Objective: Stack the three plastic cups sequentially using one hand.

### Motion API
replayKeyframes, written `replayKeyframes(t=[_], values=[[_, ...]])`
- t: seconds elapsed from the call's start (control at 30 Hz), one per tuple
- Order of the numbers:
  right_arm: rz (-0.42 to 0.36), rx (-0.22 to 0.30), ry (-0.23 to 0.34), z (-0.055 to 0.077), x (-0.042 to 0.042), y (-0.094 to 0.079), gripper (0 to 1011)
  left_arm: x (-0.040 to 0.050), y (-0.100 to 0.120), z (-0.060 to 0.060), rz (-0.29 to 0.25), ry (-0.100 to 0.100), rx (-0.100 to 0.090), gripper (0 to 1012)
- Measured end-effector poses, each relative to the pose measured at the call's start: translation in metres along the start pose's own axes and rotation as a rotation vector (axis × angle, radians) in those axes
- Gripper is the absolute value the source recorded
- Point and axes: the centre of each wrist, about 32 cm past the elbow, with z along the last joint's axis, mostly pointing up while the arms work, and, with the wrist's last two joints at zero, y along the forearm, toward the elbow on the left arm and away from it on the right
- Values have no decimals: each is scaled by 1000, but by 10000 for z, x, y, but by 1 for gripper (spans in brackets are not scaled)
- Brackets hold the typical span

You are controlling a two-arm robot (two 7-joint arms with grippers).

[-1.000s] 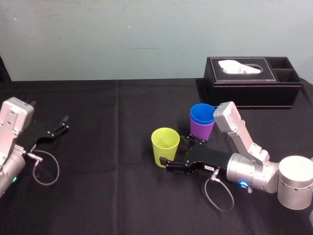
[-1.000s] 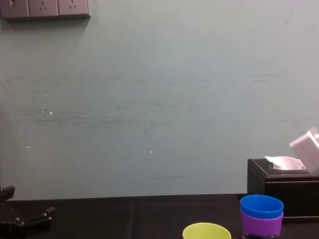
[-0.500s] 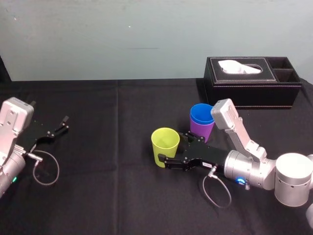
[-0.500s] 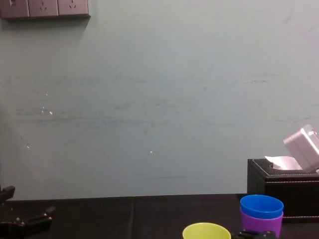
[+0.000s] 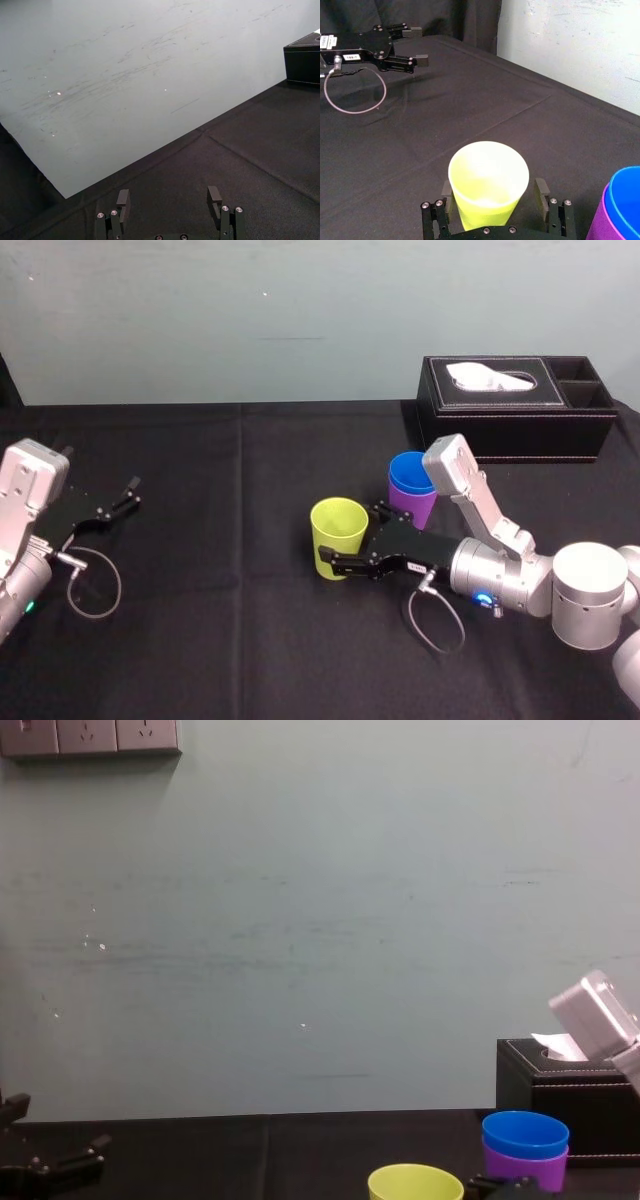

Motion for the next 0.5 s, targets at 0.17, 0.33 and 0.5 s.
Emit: replayKeyframes(t=[0.17,0.33,0.5], values=[[3,1,-2,13,20,33,1003,0,0,0,0,0,0,1010],[8,2,-3,24,24,47,1003,0,0,0,0,0,0,1010],[16,3,-2,30,22,56,1003,0,0,0,0,0,0,1010]])
